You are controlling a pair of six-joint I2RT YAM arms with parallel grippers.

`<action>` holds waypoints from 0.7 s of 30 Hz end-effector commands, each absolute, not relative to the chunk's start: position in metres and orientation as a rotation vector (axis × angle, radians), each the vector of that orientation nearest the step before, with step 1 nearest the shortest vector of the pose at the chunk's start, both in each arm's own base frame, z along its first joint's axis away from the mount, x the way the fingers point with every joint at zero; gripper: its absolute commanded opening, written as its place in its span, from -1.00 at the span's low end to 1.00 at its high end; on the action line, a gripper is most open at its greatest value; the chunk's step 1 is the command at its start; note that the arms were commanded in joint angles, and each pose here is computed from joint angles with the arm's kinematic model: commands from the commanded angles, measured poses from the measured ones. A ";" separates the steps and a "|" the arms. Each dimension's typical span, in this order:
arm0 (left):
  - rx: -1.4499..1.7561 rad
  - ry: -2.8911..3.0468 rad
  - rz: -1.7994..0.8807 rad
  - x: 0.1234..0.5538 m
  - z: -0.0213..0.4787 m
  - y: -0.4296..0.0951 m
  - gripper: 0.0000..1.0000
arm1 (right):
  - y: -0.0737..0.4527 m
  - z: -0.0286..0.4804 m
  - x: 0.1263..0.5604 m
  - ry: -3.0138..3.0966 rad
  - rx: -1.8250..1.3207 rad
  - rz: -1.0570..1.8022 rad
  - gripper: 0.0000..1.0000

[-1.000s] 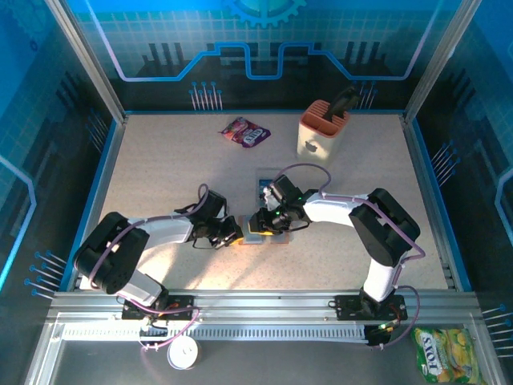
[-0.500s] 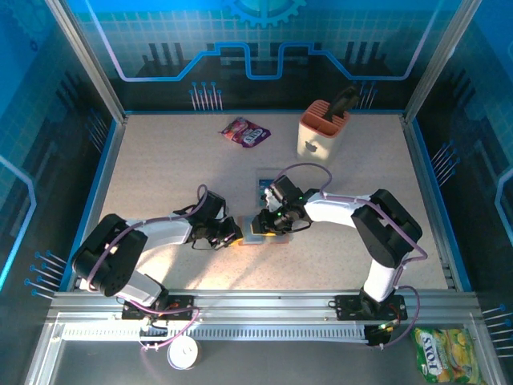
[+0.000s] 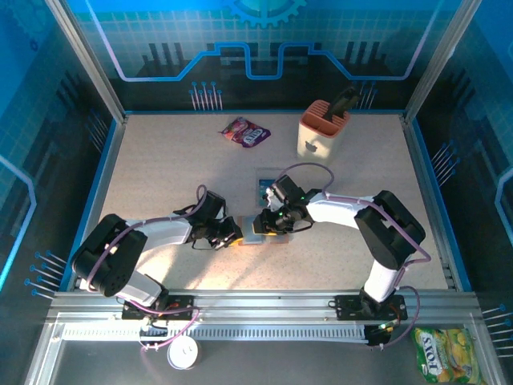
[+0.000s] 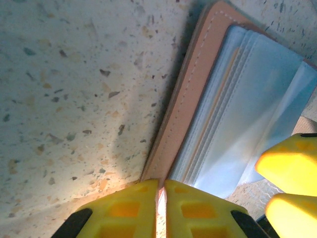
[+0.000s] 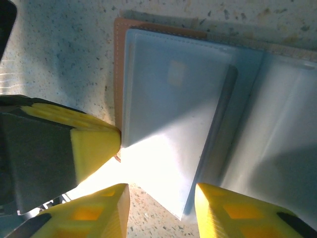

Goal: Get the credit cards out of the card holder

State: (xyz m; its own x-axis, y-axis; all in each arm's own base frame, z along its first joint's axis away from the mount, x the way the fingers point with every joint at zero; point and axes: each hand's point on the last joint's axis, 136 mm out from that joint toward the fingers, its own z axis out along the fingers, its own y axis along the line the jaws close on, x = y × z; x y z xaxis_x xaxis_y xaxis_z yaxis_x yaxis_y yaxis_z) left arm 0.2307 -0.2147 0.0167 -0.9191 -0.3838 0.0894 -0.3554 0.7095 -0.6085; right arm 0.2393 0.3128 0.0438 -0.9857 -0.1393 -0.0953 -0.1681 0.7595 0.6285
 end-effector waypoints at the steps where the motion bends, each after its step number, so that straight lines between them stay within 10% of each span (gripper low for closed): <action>1: -0.608 2.900 -0.971 0.226 0.017 -0.213 -0.75 | 0.319 0.059 0.244 2.854 -0.269 1.115 -0.22; 21: -0.606 2.908 -0.972 0.222 0.014 -0.212 -0.75 | 0.314 0.034 0.249 2.933 -0.239 1.024 -0.23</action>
